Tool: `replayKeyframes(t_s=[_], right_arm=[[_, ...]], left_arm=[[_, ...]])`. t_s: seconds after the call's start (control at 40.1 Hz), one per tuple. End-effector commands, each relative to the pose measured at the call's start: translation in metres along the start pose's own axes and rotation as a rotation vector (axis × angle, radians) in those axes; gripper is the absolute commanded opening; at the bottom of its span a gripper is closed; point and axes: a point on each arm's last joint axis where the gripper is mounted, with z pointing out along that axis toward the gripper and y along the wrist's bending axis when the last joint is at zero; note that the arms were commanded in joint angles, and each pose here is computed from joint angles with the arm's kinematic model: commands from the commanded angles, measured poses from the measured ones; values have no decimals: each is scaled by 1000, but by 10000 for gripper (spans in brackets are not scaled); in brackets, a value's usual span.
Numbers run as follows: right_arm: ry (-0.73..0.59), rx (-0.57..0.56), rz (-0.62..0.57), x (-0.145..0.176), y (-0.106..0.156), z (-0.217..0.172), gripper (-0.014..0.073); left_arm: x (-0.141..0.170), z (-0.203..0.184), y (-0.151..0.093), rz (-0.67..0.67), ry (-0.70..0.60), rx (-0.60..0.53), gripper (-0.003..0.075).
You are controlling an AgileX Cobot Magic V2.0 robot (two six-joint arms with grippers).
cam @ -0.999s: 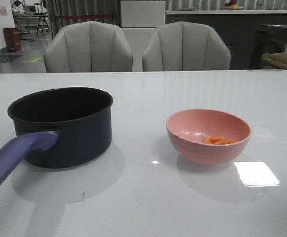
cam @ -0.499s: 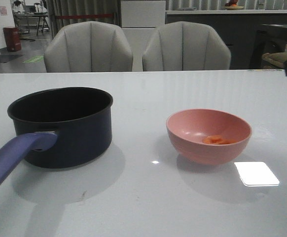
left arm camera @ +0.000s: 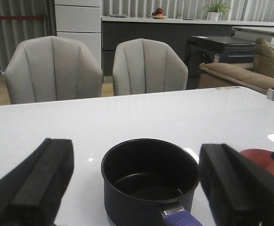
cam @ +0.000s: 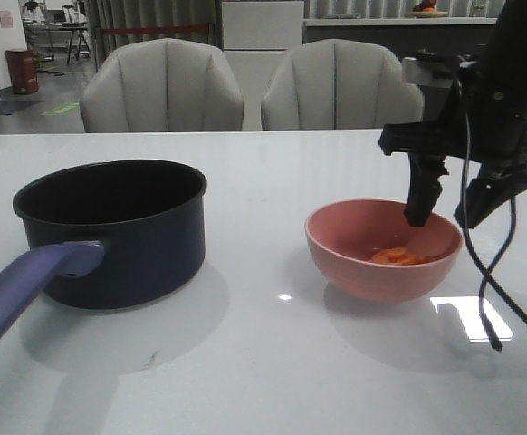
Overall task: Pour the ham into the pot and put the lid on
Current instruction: 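Lower the right gripper to the pink bowl rim and grasp it, then lift the pink bowl with the right gripper and carry it over the saucepan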
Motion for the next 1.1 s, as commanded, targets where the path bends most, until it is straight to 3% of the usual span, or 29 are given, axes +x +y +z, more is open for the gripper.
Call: replayKeyframes(t_s=[0.0,0.1,0.25,0.524,0.674,0.799,1.073], right_arm=[[-78,-24,-19,-15,5,-16,440],[-73,-22,-17,-15,5,-11,381],[-70,-21,-17,-15,4,-9,120],[-110,-18,-6,-20,1,-10,148],[-97,-30,-35,-32,7,-32,148],[-188,-67,-144,-42,34,-67,148],[-412,-212,-351,-41,125,-118,148]], left_arm=[[-16,-1,-1,-9,-96,11,584],[-16,-1,-1,-9,-96,11,584],[-16,-1,-1,-9,-96,11,584],[-16,-1,-1,-9,-96,11,584],[-16,-1,-1,-9,-96,11,584],[-16,-1,-1,-9,-96,11,584],[-16,-1,-1,-9,-96,11,584]])
